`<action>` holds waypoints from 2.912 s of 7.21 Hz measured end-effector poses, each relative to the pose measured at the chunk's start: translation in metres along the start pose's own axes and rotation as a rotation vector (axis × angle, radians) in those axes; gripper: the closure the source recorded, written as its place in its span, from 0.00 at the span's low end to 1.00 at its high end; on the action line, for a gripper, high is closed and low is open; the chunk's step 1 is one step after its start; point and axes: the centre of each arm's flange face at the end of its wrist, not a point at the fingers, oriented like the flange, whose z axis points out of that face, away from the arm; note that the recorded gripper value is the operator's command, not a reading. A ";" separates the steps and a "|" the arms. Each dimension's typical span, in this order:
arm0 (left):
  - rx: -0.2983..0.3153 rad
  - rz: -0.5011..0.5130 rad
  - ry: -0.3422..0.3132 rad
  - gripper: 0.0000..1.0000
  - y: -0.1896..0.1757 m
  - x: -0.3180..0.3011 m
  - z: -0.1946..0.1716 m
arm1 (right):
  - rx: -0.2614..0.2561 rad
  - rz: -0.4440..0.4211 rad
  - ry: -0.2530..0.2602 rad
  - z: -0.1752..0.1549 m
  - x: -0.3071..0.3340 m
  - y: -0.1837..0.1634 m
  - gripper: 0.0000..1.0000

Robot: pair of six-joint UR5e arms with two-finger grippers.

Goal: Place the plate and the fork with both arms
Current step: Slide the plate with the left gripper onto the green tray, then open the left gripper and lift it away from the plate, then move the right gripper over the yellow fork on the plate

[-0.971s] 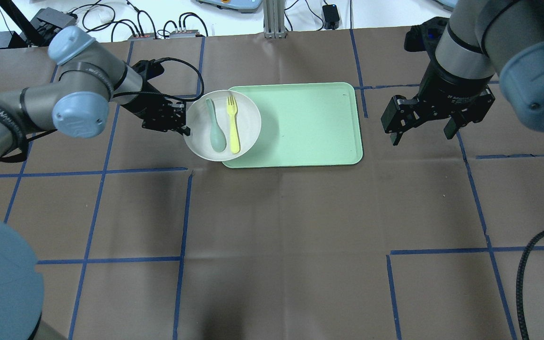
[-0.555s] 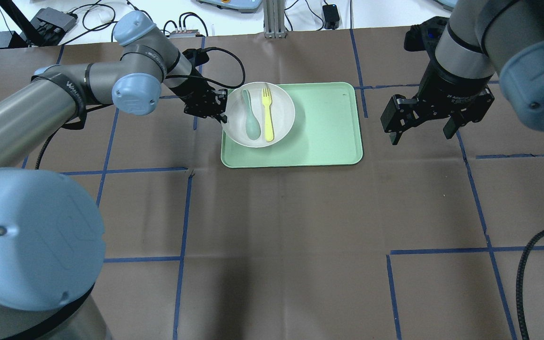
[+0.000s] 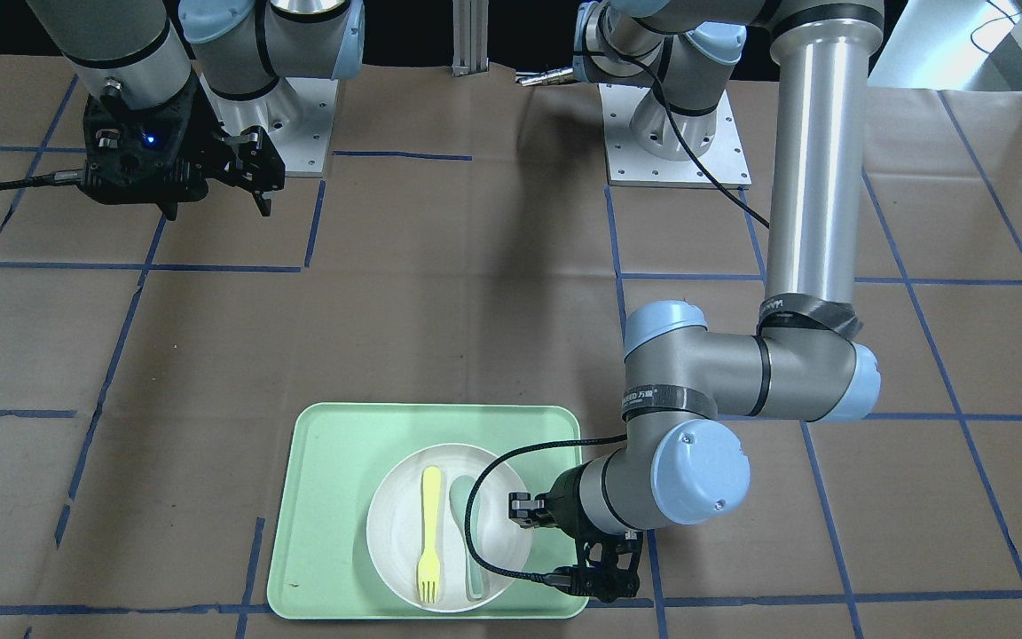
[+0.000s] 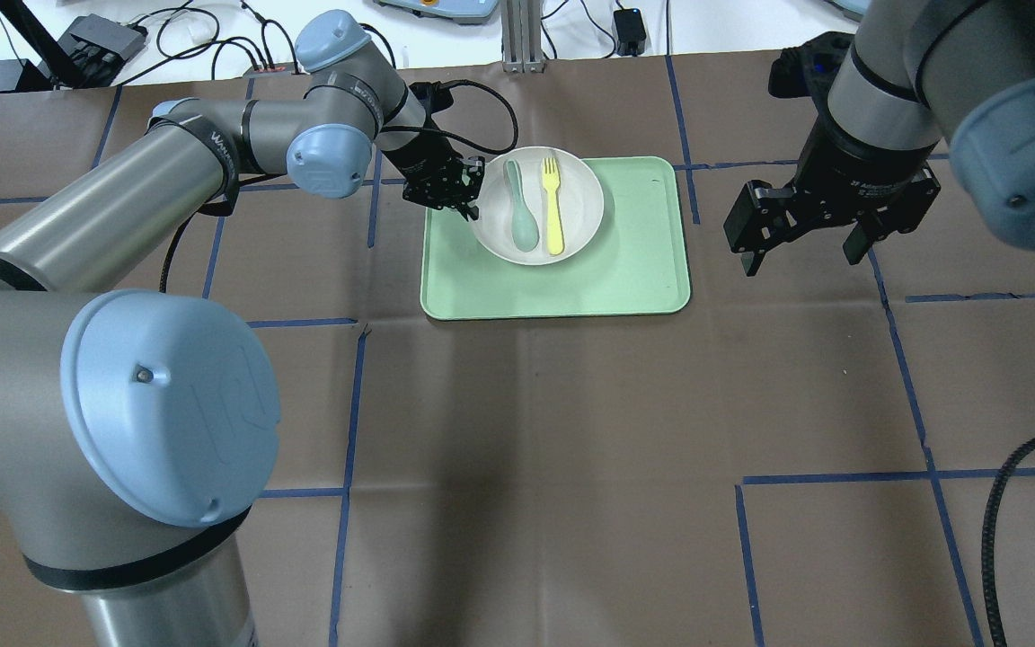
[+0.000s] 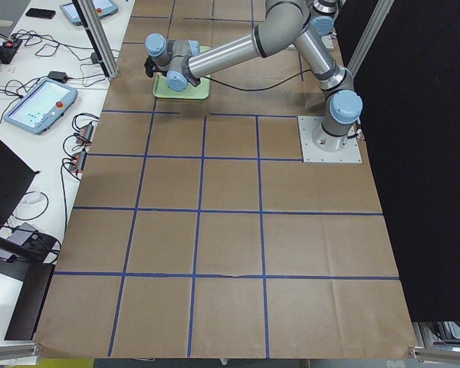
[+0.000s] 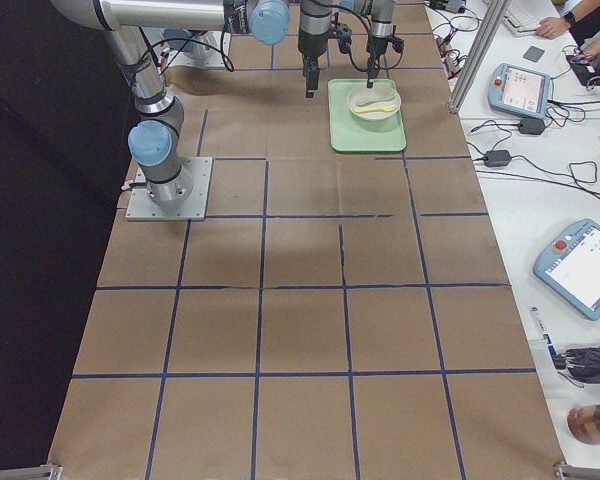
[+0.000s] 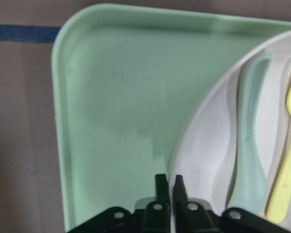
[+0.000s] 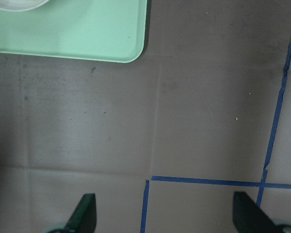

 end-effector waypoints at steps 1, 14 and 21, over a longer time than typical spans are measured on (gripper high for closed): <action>-0.009 0.004 -0.003 0.96 0.001 0.005 0.005 | 0.000 0.000 0.000 0.000 0.000 0.000 0.00; -0.070 0.004 -0.362 0.00 0.226 0.048 -0.289 | 0.022 0.020 0.002 -0.003 -0.002 -0.002 0.00; -0.093 0.042 -0.377 0.00 0.245 0.036 -0.281 | 0.107 0.102 -0.060 0.013 -0.065 -0.102 0.00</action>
